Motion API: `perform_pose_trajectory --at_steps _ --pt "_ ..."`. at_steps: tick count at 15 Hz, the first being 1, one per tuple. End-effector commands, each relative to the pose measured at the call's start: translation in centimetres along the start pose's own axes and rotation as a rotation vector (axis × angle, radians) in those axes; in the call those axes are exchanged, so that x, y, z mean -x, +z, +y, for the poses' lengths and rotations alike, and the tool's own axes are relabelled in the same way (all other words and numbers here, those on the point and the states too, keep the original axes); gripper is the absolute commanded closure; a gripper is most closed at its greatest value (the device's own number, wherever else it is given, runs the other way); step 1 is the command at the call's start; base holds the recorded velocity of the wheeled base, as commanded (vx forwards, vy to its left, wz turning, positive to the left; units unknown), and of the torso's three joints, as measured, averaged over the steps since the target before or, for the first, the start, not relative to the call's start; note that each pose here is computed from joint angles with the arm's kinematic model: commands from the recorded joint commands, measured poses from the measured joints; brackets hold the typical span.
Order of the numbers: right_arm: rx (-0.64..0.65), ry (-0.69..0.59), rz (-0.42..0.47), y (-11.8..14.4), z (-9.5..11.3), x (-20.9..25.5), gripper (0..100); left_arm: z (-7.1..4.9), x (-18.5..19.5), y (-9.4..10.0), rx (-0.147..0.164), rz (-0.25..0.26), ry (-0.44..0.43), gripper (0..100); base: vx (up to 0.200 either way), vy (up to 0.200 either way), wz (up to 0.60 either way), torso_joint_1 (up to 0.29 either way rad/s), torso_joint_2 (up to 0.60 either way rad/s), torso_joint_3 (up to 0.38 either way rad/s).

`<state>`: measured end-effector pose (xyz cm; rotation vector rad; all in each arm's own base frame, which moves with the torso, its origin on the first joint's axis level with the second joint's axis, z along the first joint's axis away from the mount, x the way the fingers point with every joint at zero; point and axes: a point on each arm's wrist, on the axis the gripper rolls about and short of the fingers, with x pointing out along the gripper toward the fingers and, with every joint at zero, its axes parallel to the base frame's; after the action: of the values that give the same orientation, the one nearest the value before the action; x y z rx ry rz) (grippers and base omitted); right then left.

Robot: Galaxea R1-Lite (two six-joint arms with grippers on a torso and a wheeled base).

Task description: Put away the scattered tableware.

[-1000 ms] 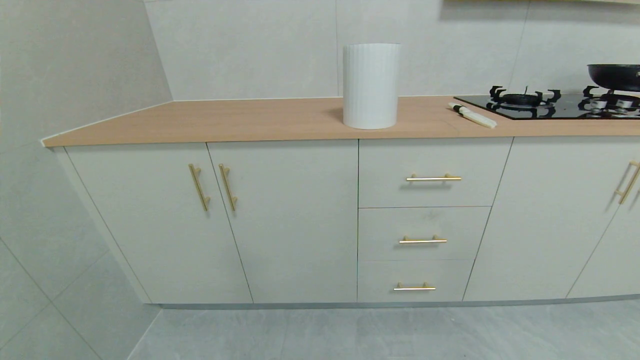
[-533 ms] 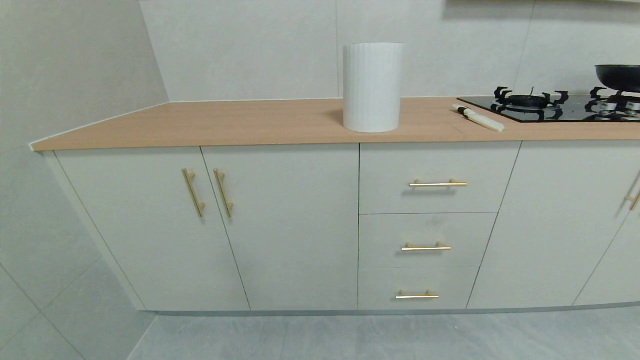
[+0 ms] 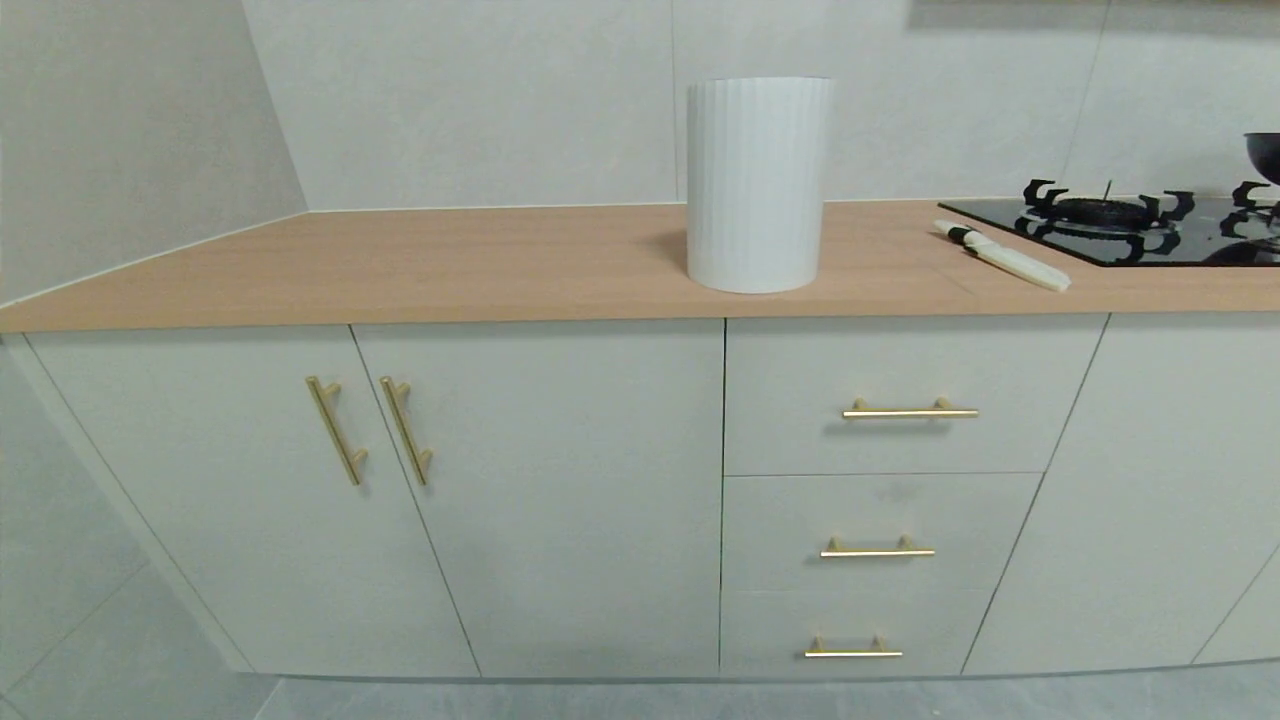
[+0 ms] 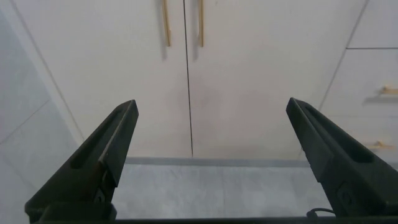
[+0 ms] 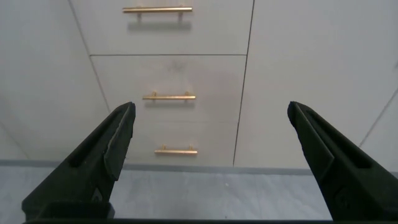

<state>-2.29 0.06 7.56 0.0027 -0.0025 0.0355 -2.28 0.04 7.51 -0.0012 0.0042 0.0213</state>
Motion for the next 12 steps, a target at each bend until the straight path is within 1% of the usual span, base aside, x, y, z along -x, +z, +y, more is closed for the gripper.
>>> perform_pose_trajectory --at_steps 1,10,12 --pt "0.000 0.001 0.001 0.01 0.00 -0.01 0 0.00 0.00 0.01 0.000 -0.001 0.000 0 0.200 0.000 0.00 0.002 0.00 -0.002" --pt "-0.002 0.001 0.001 0.01 0.00 -0.01 0 0.00 0.00 -0.01 0.000 0.000 0.000 0 0.200 0.000 0.00 0.001 0.00 0.000" --pt "-0.002 0.001 0.001 0.01 0.00 -0.01 0 0.00 0.00 -0.01 0.000 0.000 0.000 0 0.000 0.000 0.00 0.000 0.00 0.000"
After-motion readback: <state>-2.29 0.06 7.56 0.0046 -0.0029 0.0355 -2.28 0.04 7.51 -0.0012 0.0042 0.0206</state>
